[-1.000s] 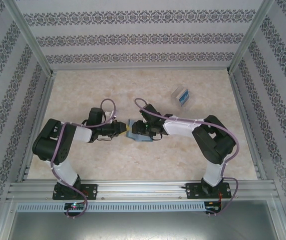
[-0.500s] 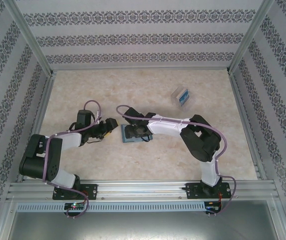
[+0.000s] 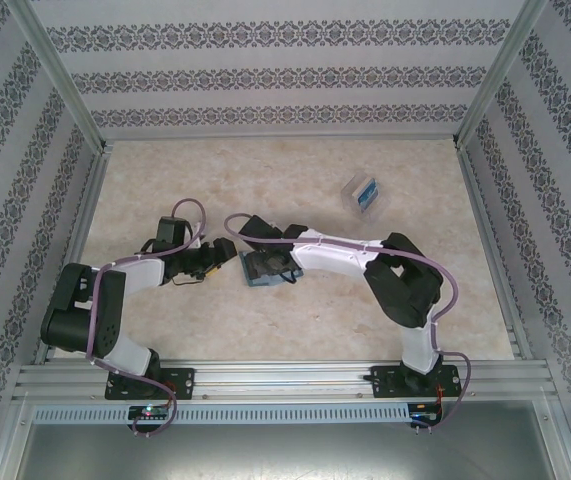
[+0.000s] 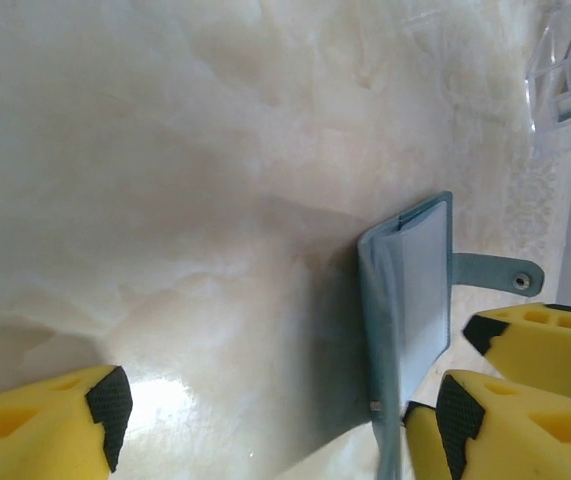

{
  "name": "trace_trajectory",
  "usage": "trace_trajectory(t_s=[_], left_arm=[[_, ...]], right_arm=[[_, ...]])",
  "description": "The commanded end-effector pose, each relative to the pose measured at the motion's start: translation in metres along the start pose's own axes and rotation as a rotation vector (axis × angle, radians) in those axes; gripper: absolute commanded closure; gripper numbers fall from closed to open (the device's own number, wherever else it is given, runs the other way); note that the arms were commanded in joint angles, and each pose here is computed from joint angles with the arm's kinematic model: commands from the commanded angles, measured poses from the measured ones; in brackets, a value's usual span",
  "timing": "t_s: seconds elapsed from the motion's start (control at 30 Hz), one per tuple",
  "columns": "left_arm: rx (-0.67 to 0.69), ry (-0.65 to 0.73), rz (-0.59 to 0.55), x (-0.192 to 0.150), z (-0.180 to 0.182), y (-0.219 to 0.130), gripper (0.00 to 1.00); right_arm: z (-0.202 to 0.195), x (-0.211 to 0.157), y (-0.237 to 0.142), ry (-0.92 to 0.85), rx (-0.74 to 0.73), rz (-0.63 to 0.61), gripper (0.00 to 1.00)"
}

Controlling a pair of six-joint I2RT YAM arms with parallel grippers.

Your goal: Put the credit cards into the card holder

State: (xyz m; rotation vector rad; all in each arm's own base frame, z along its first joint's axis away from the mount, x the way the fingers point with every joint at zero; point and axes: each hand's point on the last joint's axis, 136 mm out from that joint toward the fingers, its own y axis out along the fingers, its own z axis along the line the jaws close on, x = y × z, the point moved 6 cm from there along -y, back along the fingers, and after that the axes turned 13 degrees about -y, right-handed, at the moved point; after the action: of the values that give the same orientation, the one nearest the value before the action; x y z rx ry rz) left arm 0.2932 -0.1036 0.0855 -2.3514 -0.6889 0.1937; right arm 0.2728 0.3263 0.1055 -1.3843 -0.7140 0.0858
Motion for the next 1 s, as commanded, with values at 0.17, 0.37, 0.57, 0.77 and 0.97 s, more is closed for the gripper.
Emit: trace_trajectory(t_s=[0.17, 0.37, 0.57, 0.77, 0.97], left_arm=[[0.136, 0.009, -0.035, 0.001, 0.014, -0.005, 0.20], [0.138, -0.028, -0.071, 0.006, 0.018, -0.019, 0.17], [0.138, -0.016, -0.032, 0.004, 0.015, -0.020, 0.16], [0.128, -0.020, -0.032, 0.003, 0.012, -0.021, 0.16], [0.166, 0.022, -0.061, 0.002, 0.004, -0.030, 0.16]], right_arm=[[0.009, -0.006, 0.031, -0.091, -0.021, 0.076, 0.23], [0.010, -0.021, 0.048, -0.101, -0.092, 0.132, 0.22], [0.009, -0.008, 0.017, -0.062, -0.063, 0.054, 0.22], [0.006, 0.012, -0.024, -0.027, -0.038, -0.063, 0.12], [-0.016, 0.021, -0.045, 0.023, -0.015, -0.132, 0.11]])
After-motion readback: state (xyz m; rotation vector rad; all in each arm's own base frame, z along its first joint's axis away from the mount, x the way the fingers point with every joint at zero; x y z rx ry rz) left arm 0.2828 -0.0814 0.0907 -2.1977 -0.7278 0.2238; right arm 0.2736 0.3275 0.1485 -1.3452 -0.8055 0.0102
